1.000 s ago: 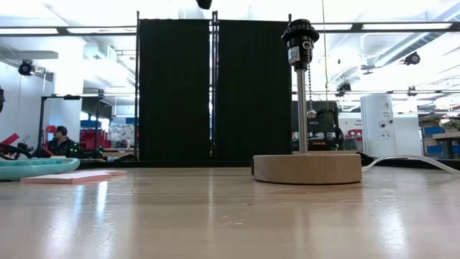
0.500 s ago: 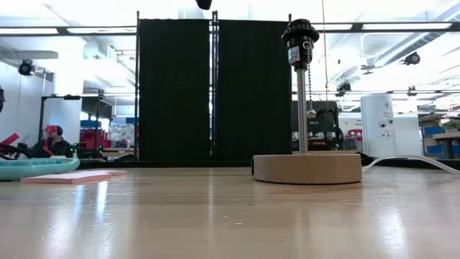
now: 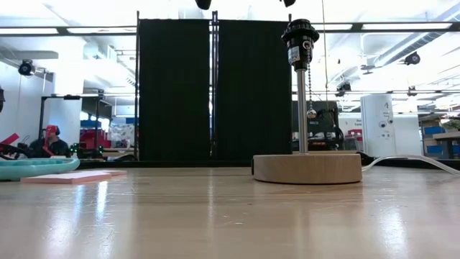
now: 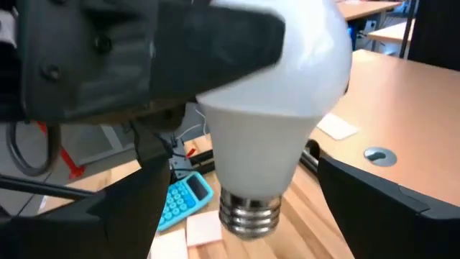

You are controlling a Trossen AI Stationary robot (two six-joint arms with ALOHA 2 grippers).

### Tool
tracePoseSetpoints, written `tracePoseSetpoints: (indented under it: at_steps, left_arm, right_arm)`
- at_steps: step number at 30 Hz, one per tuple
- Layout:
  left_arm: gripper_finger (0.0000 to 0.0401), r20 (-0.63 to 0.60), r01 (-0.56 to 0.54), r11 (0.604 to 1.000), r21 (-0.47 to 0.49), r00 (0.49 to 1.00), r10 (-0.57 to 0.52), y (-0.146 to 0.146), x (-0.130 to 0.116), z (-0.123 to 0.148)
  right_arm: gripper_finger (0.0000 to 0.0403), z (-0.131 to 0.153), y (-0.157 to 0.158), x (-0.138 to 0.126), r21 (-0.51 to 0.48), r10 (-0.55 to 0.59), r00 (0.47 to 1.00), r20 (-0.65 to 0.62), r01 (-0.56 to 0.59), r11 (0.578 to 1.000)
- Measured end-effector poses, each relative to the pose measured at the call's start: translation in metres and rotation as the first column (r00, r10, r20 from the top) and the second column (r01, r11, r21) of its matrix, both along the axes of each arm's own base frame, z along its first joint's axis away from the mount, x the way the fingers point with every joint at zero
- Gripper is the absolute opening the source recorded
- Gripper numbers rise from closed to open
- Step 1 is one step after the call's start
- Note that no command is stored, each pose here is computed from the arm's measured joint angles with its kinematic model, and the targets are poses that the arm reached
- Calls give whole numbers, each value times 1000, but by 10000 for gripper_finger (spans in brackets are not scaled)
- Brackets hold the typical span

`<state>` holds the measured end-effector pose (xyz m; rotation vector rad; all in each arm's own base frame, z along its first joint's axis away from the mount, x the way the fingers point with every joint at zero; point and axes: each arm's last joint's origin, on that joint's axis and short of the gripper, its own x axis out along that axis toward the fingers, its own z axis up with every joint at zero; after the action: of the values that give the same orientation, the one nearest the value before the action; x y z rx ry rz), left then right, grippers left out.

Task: Screw lightbulb
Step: Insert the lightbulb into the lamp

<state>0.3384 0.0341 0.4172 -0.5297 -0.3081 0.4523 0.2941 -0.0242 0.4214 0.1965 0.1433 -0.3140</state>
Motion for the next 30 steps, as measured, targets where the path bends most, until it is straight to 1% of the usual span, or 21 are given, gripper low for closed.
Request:
tracePoseSetpoints:
  at_steps: [6,10,14,17,24,30]
  left_arm:
    - [265,0,0,1000,0,1000,0,0,0,0]
    - [265,0,0,1000,0,1000,0,0,0,0]
    - [265,-1,0,1000,0,1000,0,0,0,0]
    - [265,-2,0,1000,0,1000,0,0,0,0]
    - [265,-1,0,1000,0,1000,0,0,0,0]
    - [265,6,2,1000,-9,1000,-2,0,0,0]
  right_arm:
    - [348,1,0,3,-4,1,1000,15,-1,1000]
    - [348,8,0,0,-8,-4,998,70,4,1000]
    - [345,8,0,0,2,-9,997,74,9,1000]
    - [325,7,-1,1,11,-12,997,76,11,1000]
    - [260,7,-1,0,9,-14,997,74,14,1000]
    - [214,7,-1,0,8,-24,997,71,23,1000]
